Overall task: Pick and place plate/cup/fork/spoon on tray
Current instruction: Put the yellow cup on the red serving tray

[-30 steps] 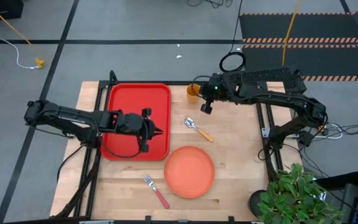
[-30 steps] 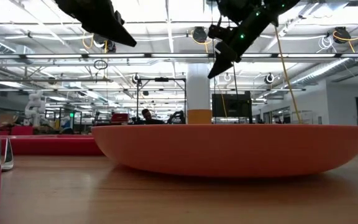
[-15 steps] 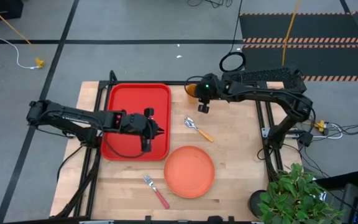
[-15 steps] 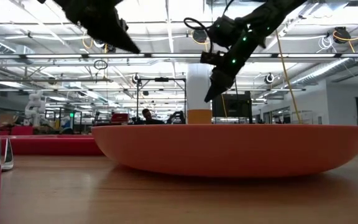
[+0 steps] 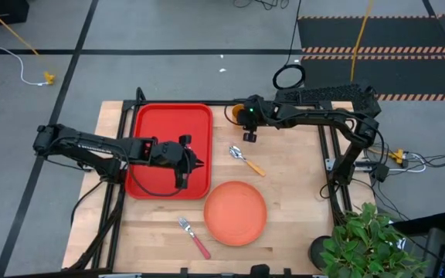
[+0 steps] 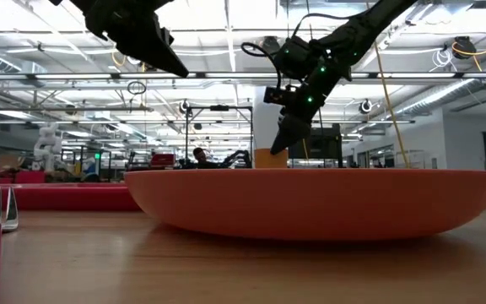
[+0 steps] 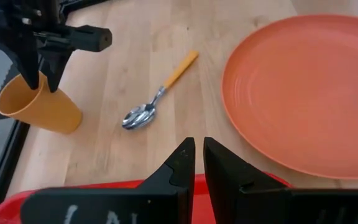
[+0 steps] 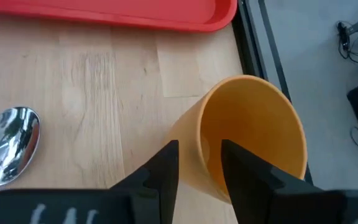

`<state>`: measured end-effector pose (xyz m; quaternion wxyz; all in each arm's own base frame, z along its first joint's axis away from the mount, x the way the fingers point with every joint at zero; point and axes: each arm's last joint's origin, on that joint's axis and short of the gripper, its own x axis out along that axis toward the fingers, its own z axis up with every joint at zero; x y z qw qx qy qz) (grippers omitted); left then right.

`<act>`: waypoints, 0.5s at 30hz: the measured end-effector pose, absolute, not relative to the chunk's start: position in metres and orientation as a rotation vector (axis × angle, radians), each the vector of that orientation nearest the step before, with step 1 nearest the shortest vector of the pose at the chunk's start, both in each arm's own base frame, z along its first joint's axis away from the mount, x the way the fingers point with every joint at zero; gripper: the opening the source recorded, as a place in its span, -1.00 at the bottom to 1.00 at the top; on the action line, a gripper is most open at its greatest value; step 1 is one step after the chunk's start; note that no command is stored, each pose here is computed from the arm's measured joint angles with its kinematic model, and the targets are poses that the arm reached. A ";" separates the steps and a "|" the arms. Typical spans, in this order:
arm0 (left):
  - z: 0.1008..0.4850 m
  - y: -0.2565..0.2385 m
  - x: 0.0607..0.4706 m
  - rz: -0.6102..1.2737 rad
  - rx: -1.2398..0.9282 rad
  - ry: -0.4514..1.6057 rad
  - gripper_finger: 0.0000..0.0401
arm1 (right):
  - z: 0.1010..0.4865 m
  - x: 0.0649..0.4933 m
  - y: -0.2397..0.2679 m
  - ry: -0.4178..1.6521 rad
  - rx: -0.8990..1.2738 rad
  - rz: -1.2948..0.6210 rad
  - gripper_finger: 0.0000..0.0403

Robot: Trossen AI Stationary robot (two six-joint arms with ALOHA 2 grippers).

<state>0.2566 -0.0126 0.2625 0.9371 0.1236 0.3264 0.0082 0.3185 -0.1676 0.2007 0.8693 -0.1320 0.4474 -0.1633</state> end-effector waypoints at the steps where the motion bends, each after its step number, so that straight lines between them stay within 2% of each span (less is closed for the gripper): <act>1: 0.263 -0.013 0.257 0.017 0.253 0.666 -0.81 | 0.201 0.318 -0.168 0.938 -0.283 -0.338 -0.51; 8: 0.265 -0.013 0.258 0.016 0.262 0.637 -0.81 | 0.200 0.318 -0.167 0.943 -0.297 -0.325 -0.95; 15: 0.265 -0.013 0.258 0.016 0.261 0.638 -0.81 | 0.208 0.325 -0.156 0.884 -0.323 -0.310 -0.98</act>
